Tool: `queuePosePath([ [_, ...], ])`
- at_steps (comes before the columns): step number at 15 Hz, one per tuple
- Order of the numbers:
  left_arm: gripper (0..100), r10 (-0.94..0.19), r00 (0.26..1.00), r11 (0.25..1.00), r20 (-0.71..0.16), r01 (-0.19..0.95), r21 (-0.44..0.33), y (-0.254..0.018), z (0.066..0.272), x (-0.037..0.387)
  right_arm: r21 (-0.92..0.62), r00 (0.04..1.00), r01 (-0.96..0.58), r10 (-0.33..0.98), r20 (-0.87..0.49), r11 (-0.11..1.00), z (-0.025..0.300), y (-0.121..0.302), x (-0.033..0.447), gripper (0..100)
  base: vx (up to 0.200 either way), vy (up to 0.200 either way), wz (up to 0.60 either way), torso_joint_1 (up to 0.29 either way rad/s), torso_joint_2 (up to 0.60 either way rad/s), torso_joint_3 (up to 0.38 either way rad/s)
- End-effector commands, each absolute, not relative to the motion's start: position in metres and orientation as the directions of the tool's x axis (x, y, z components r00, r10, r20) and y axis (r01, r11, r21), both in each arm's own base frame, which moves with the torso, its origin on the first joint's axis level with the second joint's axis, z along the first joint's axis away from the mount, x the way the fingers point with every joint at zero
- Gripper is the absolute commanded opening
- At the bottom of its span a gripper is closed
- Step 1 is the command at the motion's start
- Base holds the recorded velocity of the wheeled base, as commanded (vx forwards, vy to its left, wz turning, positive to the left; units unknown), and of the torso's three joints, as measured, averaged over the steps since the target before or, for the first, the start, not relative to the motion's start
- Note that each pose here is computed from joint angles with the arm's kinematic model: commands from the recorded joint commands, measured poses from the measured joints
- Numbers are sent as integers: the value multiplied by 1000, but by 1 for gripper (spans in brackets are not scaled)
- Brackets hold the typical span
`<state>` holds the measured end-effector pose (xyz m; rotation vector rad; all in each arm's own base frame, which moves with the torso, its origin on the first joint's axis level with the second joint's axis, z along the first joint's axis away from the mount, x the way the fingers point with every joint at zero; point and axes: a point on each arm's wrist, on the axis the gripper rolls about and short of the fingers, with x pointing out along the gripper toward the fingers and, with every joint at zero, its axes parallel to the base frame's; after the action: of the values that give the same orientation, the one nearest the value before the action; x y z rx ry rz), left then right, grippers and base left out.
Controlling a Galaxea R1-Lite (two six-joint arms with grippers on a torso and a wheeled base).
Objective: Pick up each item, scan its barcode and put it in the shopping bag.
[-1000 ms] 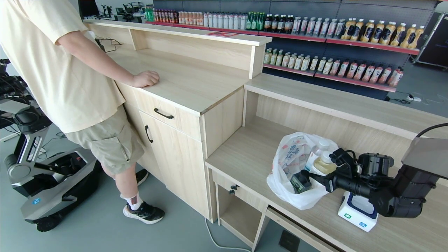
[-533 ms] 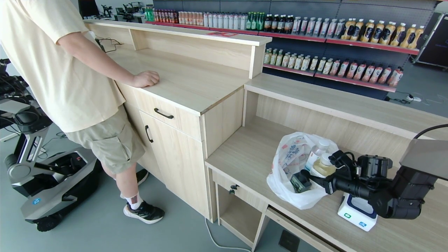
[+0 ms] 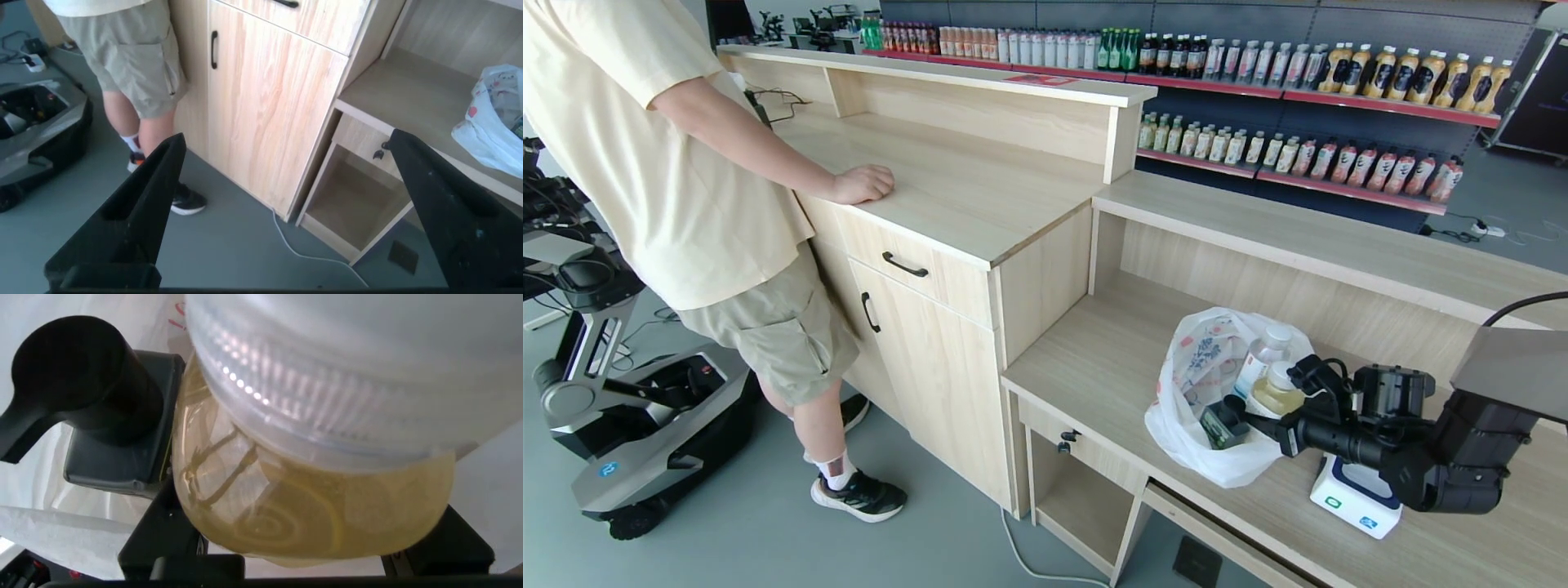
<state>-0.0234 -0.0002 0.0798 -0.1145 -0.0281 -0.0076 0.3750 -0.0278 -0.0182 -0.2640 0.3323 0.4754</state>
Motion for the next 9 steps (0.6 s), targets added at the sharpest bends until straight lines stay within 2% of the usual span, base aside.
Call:
queuePosePath([
  [1,100,-6,1000,993,29,9,-115,0,80,-23,-169,837,-486,401,-372,857,-20,-28,375,0,0,0,0,0,0,0],
  [8,100,-6,1000,993,29,9,-115,0,80,-23,-174,843,-478,394,-367,861,-23,-31,375,0,0,0,0,0,0,0],
  [9,100,-6,1000,993,29,9,-115,0,80,-23,-175,843,-478,394,-365,861,-23,-31,375,100,0,0,0,0,0,0],
])
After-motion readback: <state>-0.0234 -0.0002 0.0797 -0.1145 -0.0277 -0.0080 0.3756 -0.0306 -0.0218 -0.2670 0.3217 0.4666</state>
